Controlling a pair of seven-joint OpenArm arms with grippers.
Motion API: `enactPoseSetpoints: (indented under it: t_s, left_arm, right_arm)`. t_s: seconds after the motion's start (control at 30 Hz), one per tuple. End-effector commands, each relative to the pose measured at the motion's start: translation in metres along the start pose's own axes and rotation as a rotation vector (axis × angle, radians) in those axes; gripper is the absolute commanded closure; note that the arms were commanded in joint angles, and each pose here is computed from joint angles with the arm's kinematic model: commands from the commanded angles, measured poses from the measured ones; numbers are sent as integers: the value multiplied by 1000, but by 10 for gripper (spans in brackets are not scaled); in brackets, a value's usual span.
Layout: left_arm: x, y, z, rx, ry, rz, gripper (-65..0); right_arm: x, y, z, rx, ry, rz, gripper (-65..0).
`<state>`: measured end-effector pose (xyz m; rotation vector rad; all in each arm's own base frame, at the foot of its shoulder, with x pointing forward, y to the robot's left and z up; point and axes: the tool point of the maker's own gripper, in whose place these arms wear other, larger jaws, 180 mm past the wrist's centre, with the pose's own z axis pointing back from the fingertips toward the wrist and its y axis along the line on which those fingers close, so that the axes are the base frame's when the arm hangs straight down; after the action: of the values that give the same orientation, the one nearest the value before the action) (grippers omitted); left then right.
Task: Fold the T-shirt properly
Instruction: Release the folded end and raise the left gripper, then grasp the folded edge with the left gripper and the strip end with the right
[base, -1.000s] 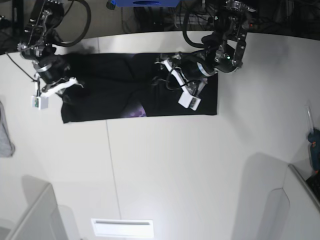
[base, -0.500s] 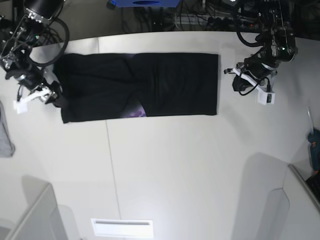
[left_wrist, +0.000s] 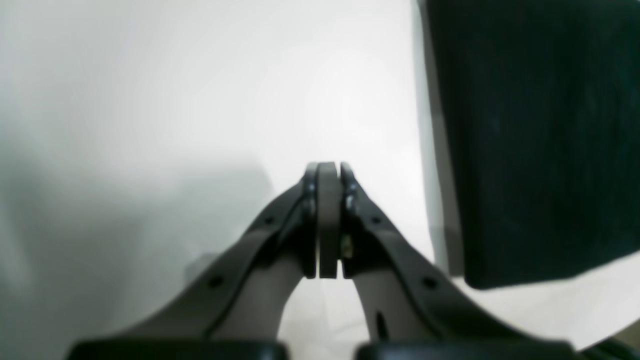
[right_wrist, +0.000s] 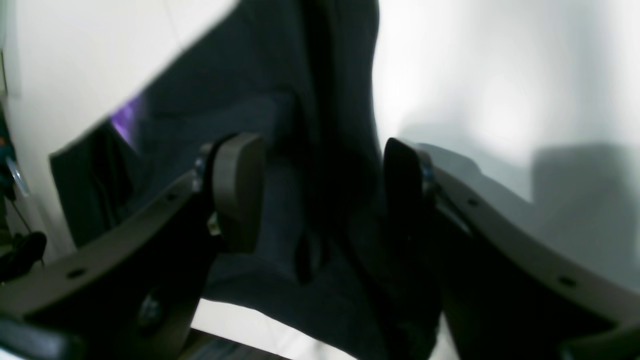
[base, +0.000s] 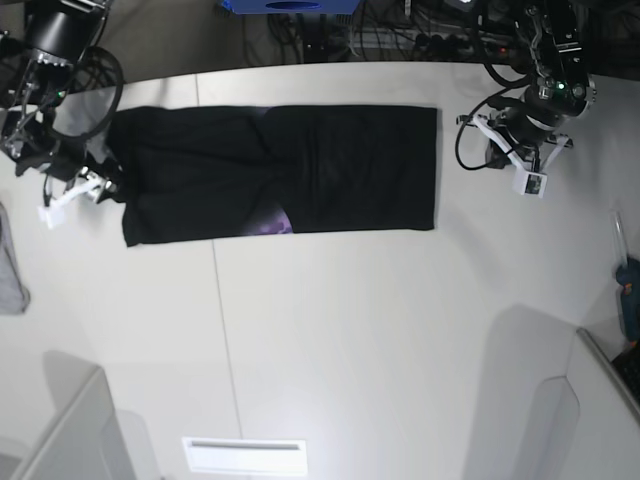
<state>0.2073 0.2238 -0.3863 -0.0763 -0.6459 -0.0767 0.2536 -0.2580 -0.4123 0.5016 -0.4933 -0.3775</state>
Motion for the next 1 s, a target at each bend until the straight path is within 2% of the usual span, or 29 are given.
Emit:
enactPoseSetpoints:
  t_s: [0.0, 0.27, 0.43, 0.57, 0.67, 0.8, 0.97]
  left_arm:
    - [7, 3, 2, 8, -25, -18, 0]
    - [-11, 11, -15, 5, 35, 35, 0]
    - [-10, 10, -15, 0, -10, 37, 0]
    - [-14, 10, -15, 1, -6, 42, 0]
    - [-14, 10, -15, 1, -6, 42, 0]
    - [-13, 7, -16, -6, -5, 39, 0]
    - [-13, 6, -17, -10, -6, 43, 0]
  right_arm:
    - [17, 4, 7, 13, -44, 37, -353]
    - [15, 3, 7, 11, -39, 36, -353]
    - [3, -7, 0, 9, -1, -1, -354]
    - [-1, -4, -1, 38, 9, 69, -354]
    - [-6, -7, -1, 34, 22, 63, -354]
    - [-26, 7, -15, 56, 98, 115, -354]
    - [-38, 15, -26, 75, 105, 130, -351]
